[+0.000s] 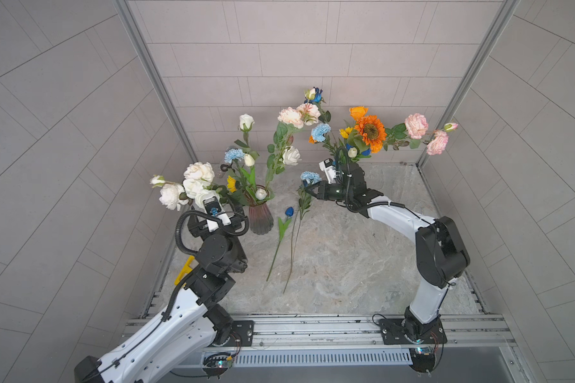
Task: Pick out blue flowers from the vase
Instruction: Place the flower at the center of the board.
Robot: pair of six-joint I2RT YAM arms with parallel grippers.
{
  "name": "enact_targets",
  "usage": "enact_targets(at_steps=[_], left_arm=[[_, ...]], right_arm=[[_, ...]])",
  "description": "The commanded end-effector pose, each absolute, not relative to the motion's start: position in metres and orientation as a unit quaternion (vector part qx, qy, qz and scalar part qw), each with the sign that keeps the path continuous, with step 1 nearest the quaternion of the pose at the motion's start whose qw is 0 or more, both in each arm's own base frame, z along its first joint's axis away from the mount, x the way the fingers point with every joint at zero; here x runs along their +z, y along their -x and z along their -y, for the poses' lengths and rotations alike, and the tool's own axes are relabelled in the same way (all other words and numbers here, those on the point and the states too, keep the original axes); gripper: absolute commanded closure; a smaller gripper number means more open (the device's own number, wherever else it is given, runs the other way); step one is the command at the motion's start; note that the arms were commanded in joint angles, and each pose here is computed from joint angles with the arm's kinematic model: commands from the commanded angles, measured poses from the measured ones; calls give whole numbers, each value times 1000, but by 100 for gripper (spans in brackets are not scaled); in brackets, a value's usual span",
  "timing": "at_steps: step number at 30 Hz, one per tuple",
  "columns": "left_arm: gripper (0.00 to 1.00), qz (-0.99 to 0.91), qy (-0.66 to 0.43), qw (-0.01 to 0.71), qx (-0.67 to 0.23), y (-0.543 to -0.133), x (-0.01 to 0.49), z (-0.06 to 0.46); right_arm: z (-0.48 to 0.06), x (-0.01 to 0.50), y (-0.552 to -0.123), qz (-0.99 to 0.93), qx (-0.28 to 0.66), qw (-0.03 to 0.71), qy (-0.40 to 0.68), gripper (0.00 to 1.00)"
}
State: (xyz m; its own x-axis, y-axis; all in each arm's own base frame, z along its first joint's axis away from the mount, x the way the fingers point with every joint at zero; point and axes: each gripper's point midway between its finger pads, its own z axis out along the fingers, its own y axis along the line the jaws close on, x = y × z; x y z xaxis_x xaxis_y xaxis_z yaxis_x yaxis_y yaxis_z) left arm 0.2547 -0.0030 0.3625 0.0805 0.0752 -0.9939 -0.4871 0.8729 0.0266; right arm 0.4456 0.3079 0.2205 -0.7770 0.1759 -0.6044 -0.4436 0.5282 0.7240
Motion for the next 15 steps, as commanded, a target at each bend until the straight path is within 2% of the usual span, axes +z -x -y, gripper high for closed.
enact_targets(at_steps=[1, 10, 15], left_arm=[[4, -648, 162, 718, 195, -252, 365, -1], [4, -646, 163, 720, 192, -248, 367, -3], [4, -647, 160, 721, 189, -250, 366, -1]], right_arm=[[-316, 226, -464, -808, 469, 345, 95, 95], [-319, 151, -494, -858, 412, 298, 73, 90], [-313, 145, -489, -872, 376, 300, 86, 72]])
